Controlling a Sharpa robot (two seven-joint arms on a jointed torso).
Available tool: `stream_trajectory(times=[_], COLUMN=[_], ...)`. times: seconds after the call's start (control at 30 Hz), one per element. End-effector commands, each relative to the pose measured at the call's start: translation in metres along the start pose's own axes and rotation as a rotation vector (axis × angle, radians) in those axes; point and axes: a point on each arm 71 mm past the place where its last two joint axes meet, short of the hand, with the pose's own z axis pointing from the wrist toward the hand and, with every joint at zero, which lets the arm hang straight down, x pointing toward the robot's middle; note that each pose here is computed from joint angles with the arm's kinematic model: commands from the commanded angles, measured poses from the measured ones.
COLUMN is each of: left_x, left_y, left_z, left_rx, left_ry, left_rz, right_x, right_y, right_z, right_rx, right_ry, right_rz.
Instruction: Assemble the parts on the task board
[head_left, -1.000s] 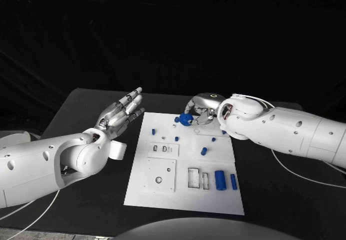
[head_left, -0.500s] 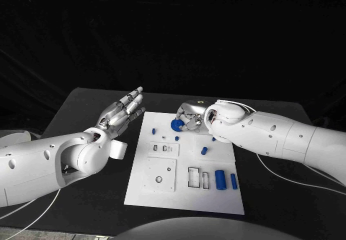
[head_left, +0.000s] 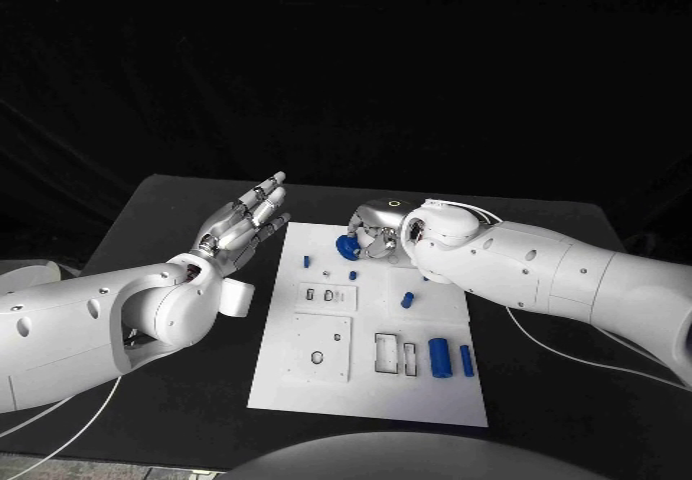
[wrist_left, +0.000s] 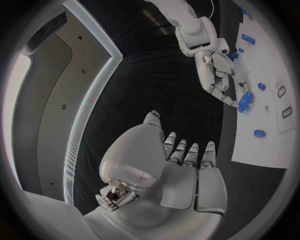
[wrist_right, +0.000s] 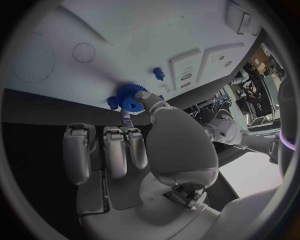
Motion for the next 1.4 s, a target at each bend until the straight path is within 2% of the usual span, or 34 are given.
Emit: stream_trajectory(times=[0.03, 0.43, 0.77, 0.97, 1.07, 1.2, 1.4], left_x=[0.002, 0.0013, -0.0003, -0.0019, -0.0021, -0.0017, -0.0023], left_y=[-0.001, -0.0005, -0.0004, 0.0, 0.0002, 0.0009, 0.0021], left_z=[0.0008, 0.0016, 0.0016, 0.0019, 0.0022, 0.0027, 0.0026], left_rx=[0.011, 0.009, 0.007, 0.006, 0.006, 0.005, 0.002], left_ry=[0.015, 0.014, 0.01, 0.008, 0.007, 0.009, 0.008], left_rz=[-0.01, -0.009, -0.007, -0.006, -0.005, -0.006, -0.007], right_x=[0.005, 0.004, 0.001, -0.013, -0.02, -0.024, -0.018], right_y=[0.005, 0.012, 0.005, -0.002, -0.005, -0.01, -0.017], right_z=[0.001, 0.003, 0.0, -0.007, -0.013, -0.02, -0.026], right_rx=[-0.027, -0.046, -0.031, -0.032, -0.034, -0.029, -0.012], right_ry=[0.021, 0.015, -0.015, -0.073, -0.079, -0.071, -0.008], right_rz=[-0.017, -0.003, 0.003, 0.028, 0.032, 0.034, 0.041])
